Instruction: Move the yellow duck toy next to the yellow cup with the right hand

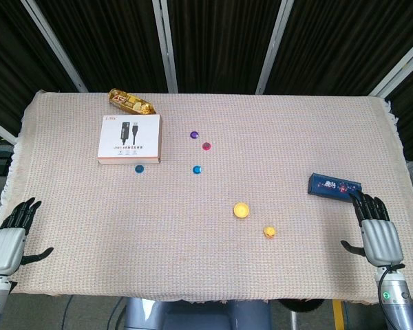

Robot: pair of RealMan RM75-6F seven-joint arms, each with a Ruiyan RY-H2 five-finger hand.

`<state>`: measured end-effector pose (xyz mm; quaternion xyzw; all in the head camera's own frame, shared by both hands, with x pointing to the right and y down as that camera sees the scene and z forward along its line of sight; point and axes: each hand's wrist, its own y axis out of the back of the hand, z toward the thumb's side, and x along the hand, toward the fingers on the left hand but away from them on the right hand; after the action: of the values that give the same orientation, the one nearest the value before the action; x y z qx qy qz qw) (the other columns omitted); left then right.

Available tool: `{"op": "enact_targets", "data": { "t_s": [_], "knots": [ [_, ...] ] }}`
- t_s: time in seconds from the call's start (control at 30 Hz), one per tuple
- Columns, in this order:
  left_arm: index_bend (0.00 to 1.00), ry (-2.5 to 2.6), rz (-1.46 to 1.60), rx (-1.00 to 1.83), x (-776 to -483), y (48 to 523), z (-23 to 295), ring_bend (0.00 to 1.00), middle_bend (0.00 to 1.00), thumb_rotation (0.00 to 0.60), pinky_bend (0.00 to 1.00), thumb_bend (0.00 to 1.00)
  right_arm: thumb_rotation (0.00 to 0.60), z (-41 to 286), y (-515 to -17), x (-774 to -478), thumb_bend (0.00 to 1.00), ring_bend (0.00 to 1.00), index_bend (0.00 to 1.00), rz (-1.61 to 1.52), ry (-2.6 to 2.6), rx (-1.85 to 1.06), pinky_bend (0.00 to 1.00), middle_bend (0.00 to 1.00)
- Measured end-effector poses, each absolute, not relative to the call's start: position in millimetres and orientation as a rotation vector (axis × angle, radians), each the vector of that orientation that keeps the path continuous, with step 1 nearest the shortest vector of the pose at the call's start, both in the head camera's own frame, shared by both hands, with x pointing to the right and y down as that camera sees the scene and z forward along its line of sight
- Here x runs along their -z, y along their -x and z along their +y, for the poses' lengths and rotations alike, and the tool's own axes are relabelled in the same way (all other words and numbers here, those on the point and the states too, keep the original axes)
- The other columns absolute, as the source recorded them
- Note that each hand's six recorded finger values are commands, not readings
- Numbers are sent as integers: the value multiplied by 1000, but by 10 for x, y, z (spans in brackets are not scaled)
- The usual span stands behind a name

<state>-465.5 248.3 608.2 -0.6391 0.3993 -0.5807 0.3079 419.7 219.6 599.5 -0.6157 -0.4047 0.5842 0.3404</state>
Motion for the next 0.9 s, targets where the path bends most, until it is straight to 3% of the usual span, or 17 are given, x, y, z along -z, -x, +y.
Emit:
{"op": "enact_targets", "data": {
  "t_s": [0.9],
  "knots": [
    [0,1696,1048,1516,-6064,4615,2483,0,0,600,175,0,600,2196,-4200,-5987,0,0,37,-1080,1610,-1514,0,0]
  ]
}}
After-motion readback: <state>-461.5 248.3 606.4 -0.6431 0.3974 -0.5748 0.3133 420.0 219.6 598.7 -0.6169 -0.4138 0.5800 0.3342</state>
